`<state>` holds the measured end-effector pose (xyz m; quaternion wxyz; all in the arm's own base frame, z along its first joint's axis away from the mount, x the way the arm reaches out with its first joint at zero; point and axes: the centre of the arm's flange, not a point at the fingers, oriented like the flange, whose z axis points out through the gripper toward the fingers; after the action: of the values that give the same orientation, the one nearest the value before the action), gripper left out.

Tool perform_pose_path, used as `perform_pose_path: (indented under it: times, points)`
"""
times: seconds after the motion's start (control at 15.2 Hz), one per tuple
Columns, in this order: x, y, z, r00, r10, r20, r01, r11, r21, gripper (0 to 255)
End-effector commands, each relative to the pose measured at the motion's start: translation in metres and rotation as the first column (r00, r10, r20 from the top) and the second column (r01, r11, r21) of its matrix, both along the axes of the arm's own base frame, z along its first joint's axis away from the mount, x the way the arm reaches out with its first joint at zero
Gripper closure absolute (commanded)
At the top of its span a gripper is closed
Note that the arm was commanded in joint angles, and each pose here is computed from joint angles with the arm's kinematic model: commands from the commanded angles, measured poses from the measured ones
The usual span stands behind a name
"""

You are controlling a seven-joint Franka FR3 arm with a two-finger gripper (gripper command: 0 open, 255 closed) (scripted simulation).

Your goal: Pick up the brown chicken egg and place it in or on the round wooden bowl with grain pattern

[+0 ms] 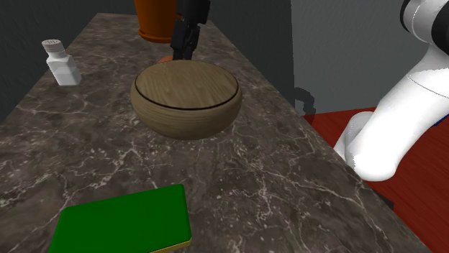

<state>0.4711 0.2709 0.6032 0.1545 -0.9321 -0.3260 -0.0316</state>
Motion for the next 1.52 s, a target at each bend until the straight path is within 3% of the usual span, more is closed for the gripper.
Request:
perform_pose_path:
  times: [0.0, 0.53, 0.59, 1.19, 1.45]
  points:
    - [0.0, 0.005, -0.013, 1.0, 0.0, 0.0, 0.0, 1.0, 0.0, 0]
    - [0.0, 0.005, -0.013, 1.0, 0.0, 0.0, 0.0, 1.0, 0.0, 0]
    - [0.0, 0.005, -0.013, 1.0, 0.0, 0.0, 0.0, 1.0, 0.0, 255]
    - [0.0, 0.005, -0.013, 1.0, 0.0, 0.0, 0.0, 1.0, 0.0, 255]
    - [0.0, 0.005, 0.009, 1.0, 0.0, 0.0, 0.0, 1.0, 0.0, 255]
